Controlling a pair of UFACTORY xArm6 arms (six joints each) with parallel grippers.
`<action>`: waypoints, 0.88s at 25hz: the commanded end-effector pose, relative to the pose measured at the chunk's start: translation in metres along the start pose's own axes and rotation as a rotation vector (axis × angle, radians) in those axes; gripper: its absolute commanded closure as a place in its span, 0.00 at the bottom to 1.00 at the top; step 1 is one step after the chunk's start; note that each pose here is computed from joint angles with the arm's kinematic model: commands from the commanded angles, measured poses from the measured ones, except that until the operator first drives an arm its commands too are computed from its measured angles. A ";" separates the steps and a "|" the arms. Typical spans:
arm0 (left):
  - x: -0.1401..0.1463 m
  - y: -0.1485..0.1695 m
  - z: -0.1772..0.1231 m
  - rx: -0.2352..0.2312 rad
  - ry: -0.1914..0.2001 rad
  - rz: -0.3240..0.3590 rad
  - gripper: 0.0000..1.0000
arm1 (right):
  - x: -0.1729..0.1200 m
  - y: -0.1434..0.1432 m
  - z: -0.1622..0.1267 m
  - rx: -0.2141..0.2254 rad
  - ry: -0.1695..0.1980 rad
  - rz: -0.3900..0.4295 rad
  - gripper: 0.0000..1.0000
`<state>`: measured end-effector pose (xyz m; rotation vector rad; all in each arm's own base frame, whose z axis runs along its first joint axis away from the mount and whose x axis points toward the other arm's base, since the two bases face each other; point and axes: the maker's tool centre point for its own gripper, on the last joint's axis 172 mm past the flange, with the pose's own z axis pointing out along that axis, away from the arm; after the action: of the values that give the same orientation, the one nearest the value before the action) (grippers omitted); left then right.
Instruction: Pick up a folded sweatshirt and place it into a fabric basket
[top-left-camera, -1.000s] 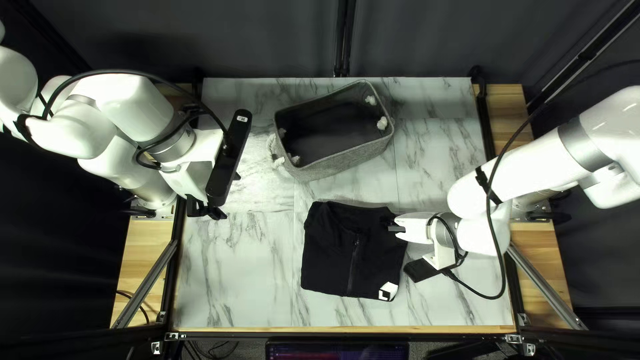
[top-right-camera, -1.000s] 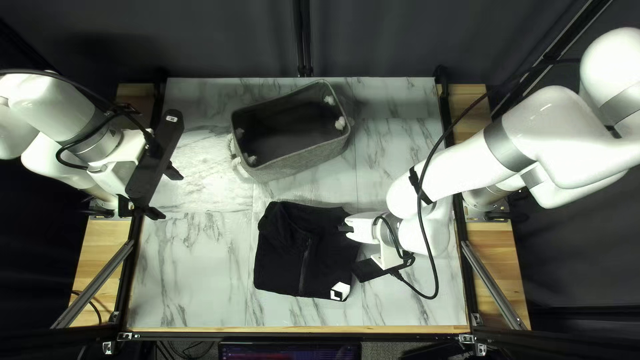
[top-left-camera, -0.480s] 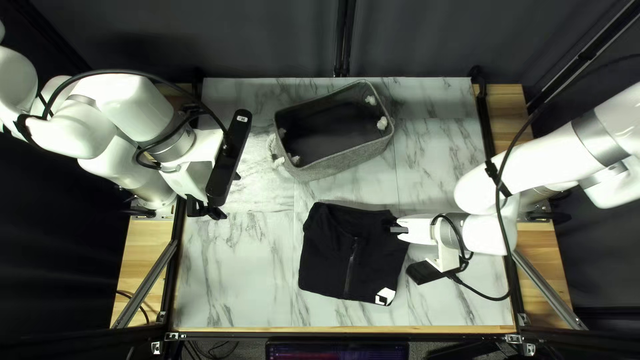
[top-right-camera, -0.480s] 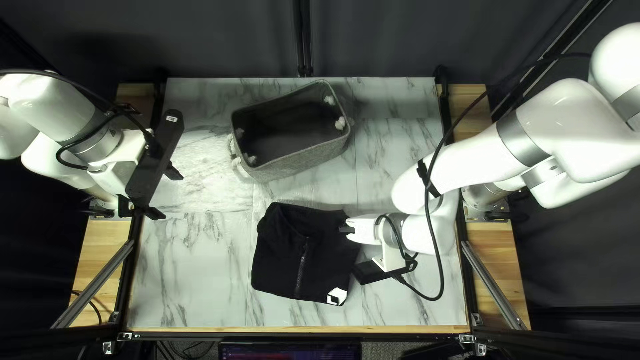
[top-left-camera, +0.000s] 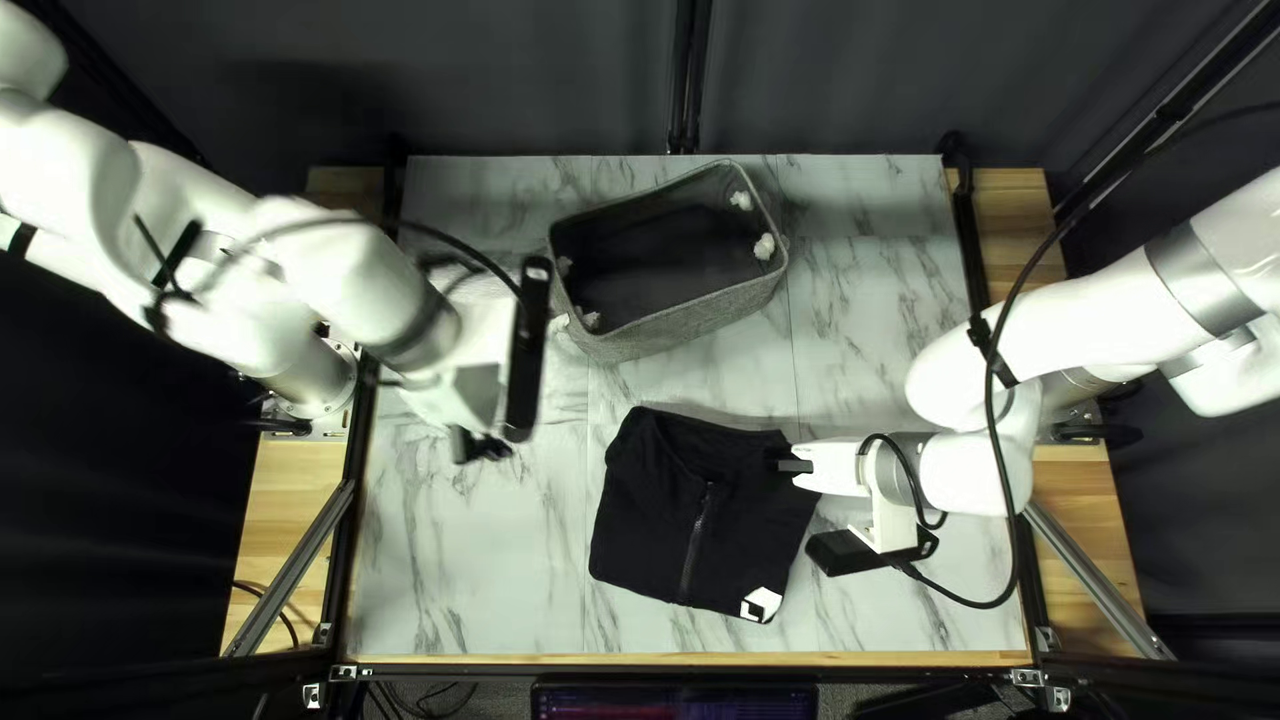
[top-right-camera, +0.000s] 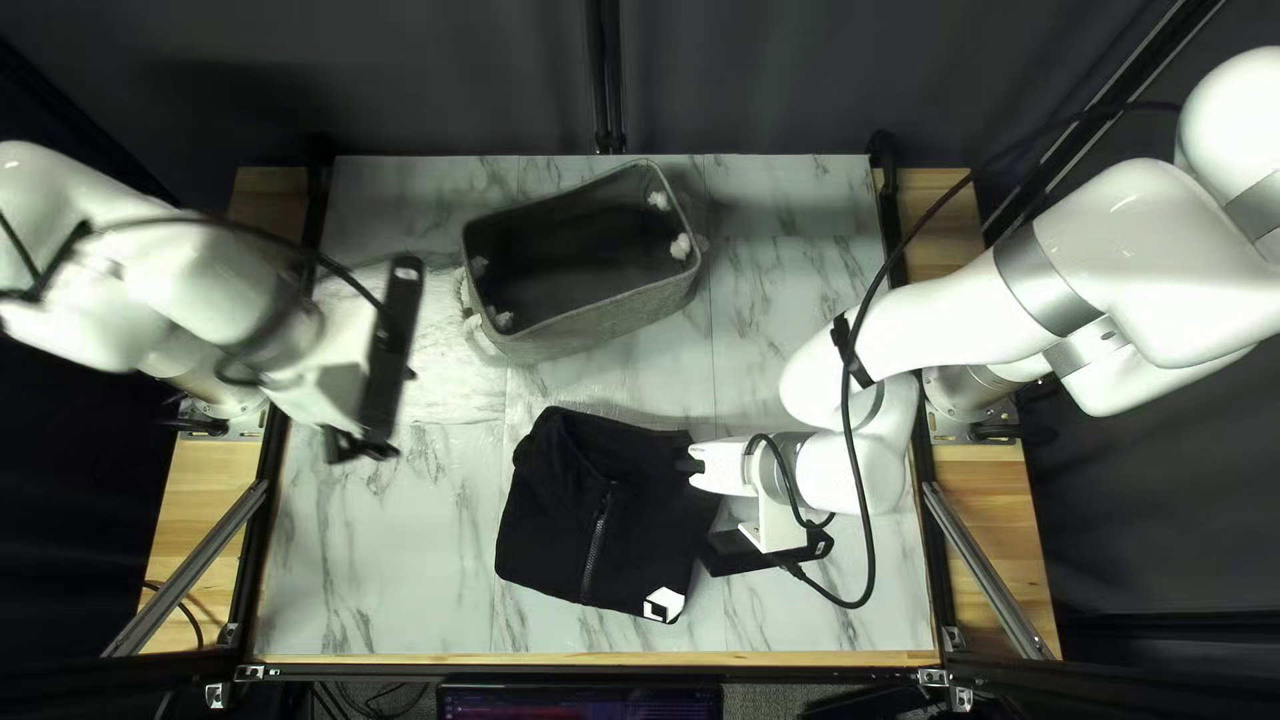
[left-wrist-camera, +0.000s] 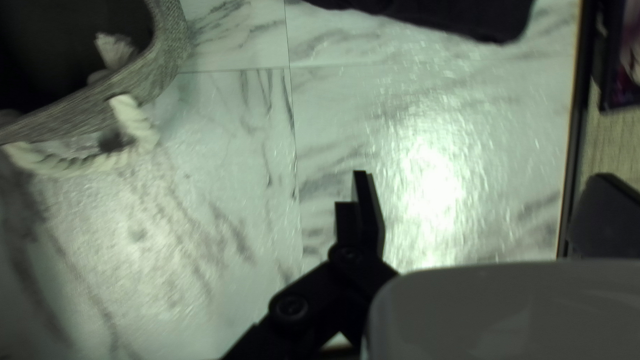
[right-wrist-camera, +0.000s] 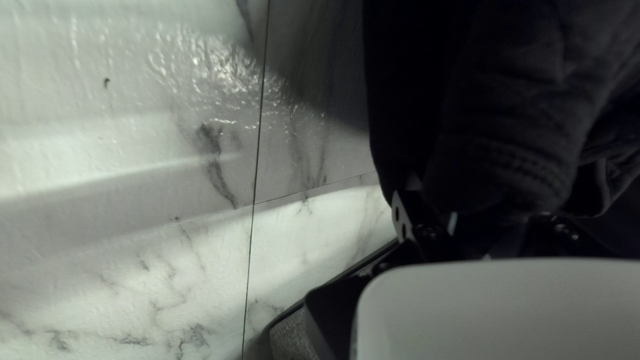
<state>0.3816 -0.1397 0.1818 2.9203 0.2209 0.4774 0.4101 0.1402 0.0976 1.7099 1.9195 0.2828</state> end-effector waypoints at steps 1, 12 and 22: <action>0.014 0.010 0.018 -0.018 0.021 -0.058 0.00 | 0.000 -0.002 0.006 0.014 0.003 0.004 1.00; 0.023 0.015 0.021 -0.022 0.044 -0.097 0.00 | -0.002 -0.003 0.003 0.014 -0.001 -0.002 1.00; 0.045 0.011 0.042 0.008 0.024 -0.119 0.00 | 0.001 0.000 0.007 0.022 0.002 -0.012 1.00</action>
<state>0.4329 -0.1506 0.1608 2.8880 0.3847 0.4969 0.4131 0.1397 0.0918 1.7129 1.9391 0.2605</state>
